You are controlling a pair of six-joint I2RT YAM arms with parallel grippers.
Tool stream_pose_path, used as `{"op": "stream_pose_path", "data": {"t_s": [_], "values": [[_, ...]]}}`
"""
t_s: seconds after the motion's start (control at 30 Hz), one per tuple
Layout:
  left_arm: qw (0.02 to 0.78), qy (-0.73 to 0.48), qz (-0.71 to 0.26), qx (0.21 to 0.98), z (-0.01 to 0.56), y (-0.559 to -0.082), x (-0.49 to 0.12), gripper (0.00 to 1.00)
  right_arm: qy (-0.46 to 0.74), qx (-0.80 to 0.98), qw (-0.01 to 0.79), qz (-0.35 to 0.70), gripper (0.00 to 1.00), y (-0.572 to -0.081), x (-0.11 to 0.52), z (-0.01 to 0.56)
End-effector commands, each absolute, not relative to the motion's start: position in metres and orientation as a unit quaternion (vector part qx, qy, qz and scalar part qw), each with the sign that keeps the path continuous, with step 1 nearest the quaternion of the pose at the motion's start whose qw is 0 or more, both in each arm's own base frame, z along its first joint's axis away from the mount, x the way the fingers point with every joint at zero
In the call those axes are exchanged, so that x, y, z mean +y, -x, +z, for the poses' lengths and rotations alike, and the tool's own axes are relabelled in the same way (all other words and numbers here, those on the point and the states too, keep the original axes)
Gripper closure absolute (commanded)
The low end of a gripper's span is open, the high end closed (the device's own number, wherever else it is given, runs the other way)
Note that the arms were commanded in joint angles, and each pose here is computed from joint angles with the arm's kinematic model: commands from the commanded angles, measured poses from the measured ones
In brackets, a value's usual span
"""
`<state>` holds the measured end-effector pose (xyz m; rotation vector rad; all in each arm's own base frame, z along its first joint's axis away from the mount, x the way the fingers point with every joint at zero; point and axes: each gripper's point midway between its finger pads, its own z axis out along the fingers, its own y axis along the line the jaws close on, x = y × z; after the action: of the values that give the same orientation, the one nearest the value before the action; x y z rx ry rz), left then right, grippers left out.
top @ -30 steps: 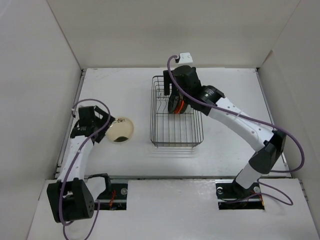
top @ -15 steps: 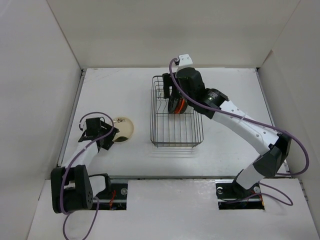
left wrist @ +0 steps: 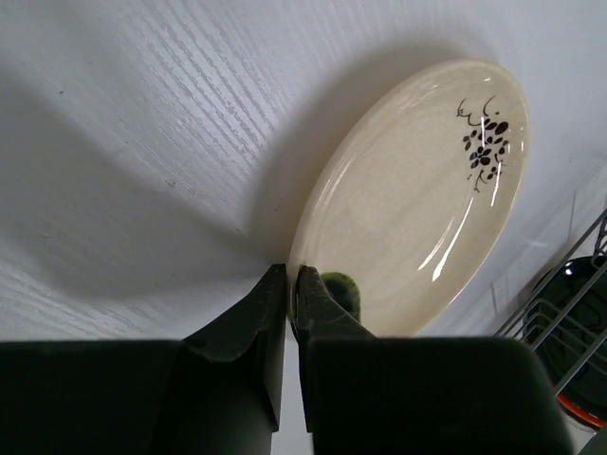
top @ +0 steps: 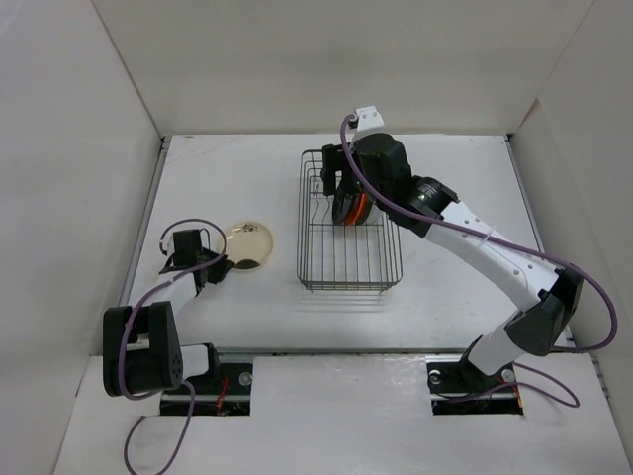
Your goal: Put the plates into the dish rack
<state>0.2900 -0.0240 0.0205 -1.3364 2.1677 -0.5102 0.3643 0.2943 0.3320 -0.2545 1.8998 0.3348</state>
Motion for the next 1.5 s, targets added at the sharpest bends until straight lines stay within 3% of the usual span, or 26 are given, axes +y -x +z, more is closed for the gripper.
{"op": "stream_pose_path", "data": {"t_s": [0.0,0.07,0.13,0.17,0.23,0.33,0.47,0.8,0.83,0.97,1.0,1.03,1.07,1.1,1.2,1.27,1.37,1.47], "values": [[0.258,0.484,-0.166,0.819,0.020,-0.280,-0.023,1.00,0.125,0.772,0.585,0.216,0.15,-0.361,0.303,0.364],[0.293,0.457,-0.193,0.817,0.045,-0.289,-0.030,1.00,0.152,0.749,0.585,0.272,0.15,-0.356,0.312,0.372],[0.391,0.398,-0.241,0.794,0.104,-0.304,-0.035,1.00,0.203,0.707,0.575,0.359,0.15,-0.346,0.326,0.380],[0.421,0.375,-0.251,0.787,0.121,-0.305,-0.039,1.00,0.215,0.691,0.574,0.383,0.09,-0.339,0.330,0.386],[0.484,0.326,-0.268,0.766,0.176,-0.307,-0.042,1.00,0.224,0.686,0.571,0.392,0.09,-0.340,0.336,0.384],[0.508,0.254,-0.291,0.770,0.205,-0.308,-0.058,1.00,0.244,0.692,0.554,0.394,0.09,-0.355,0.347,0.368],[0.512,0.168,-0.391,0.747,0.232,-0.302,-0.098,1.00,0.282,0.683,0.510,0.440,0.09,-0.362,0.372,0.346],[0.512,0.109,-0.488,0.699,0.268,-0.289,-0.128,1.00,0.285,0.692,0.461,0.477,0.11,-0.374,0.398,0.318],[0.503,0.109,-0.494,0.700,0.264,-0.289,-0.130,1.00,0.285,0.693,0.453,0.483,0.16,-0.374,0.401,0.313],[0.500,0.116,-0.491,0.704,0.259,-0.294,-0.129,1.00,0.284,0.688,0.431,0.509,0.91,-0.366,0.406,0.316],[0.499,0.126,-0.485,0.707,0.255,-0.299,-0.127,1.00,0.284,0.688,0.427,0.513,1.00,-0.364,0.407,0.317],[0.496,0.134,-0.481,0.710,0.250,-0.302,-0.125,0.86,0.282,0.687,0.428,0.516,1.00,-0.362,0.406,0.321],[0.491,0.147,-0.474,0.716,0.245,-0.304,-0.123,0.52,0.271,0.692,0.432,0.511,1.00,-0.366,0.405,0.321],[0.489,0.153,-0.462,0.724,0.240,-0.307,-0.120,0.01,0.248,0.697,0.451,0.499,1.00,-0.369,0.401,0.330],[0.495,0.169,-0.433,0.734,0.237,-0.312,-0.111,0.00,0.149,0.745,0.511,0.402,1.00,-0.393,0.371,0.337],[0.495,0.195,-0.391,0.751,0.227,-0.317,-0.098,0.00,0.018,0.786,0.569,0.243,1.00,-0.425,0.322,0.333],[0.493,0.236,-0.341,0.765,0.214,-0.321,-0.080,0.00,-0.077,0.819,0.565,0.062,1.00,-0.439,0.261,0.313],[0.484,0.270,-0.293,0.779,0.197,-0.322,-0.066,0.00,-0.114,0.822,0.557,-0.033,1.00,-0.432,0.227,0.303]]}}
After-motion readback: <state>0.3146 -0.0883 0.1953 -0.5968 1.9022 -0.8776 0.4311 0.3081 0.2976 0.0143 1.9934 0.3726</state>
